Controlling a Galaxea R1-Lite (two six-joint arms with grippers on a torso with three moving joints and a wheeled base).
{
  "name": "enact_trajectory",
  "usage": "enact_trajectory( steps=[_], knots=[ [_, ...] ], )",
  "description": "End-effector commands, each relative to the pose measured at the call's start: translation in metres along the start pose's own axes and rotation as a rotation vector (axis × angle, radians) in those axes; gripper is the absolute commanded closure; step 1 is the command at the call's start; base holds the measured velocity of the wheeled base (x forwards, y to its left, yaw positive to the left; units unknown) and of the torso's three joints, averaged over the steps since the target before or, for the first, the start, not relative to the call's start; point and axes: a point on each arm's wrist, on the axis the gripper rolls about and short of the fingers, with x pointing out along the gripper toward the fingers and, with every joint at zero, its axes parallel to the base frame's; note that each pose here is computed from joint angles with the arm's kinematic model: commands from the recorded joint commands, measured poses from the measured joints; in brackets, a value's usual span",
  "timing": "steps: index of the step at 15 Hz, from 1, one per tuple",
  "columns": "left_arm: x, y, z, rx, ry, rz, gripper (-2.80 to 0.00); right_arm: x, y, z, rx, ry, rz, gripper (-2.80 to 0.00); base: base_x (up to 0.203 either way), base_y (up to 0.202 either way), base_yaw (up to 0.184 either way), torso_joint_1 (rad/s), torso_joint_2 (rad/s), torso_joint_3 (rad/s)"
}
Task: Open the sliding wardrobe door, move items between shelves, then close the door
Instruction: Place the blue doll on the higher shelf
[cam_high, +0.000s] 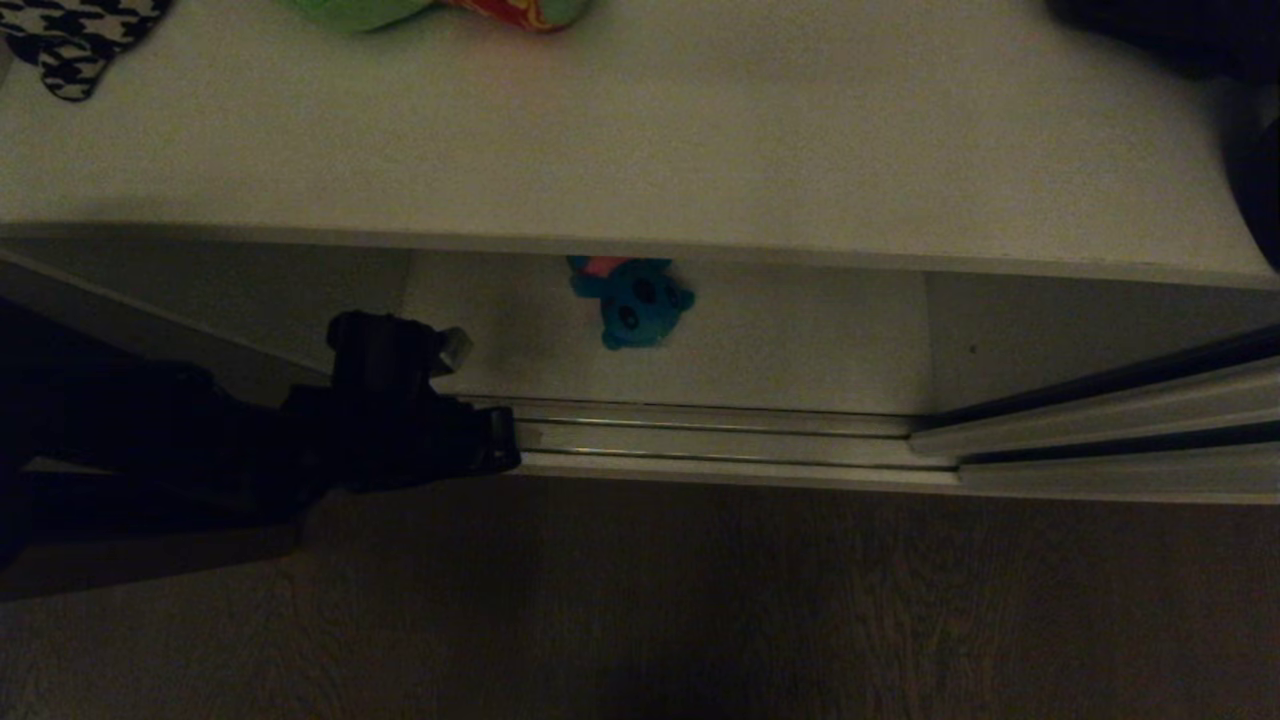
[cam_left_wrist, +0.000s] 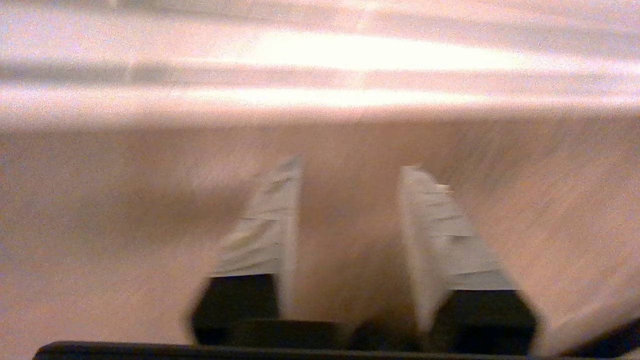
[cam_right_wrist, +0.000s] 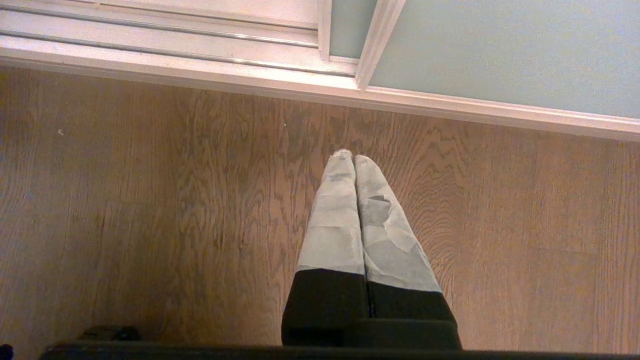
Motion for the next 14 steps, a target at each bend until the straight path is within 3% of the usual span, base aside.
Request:
enact_trajectory(
  steps=[1,4,8,11,14],
  knots=[
    [0.014,-0.008,0.013,-0.035,-0.037,-0.029,-2.8,0.0,0.0,0.0,-0.001,-0.004,0.001,0.0,0.0,0.0,0.0,0.0,0.0,0.0],
    [0.027,-0.031,0.026,-0.13,-0.068,-0.091,-2.8,0.0,0.0,0.0,-0.001,-0.004,0.001,0.0,0.0,0.0,0.0,0.0,0.0,0.0],
    [0.04,-0.049,0.043,-0.202,-0.123,-0.147,-2.8,0.0,0.0,0.0,-0.001,-0.004,0.001,0.0,0.0,0.0,0.0,0.0,0.0,0.0],
    [0.063,-0.048,0.047,-0.242,-0.153,-0.128,-2.8,0.0,0.0,0.0,-0.001,-0.004,0.001,0.0,0.0,0.0,0.0,0.0,0.0,0.0],
    [0.086,-0.051,0.069,-0.283,-0.279,-0.079,-2.8,0.0,0.0,0.0,-0.001,-0.004,0.001,0.0,0.0,0.0,0.0,0.0,0.0,0.0]
  ],
)
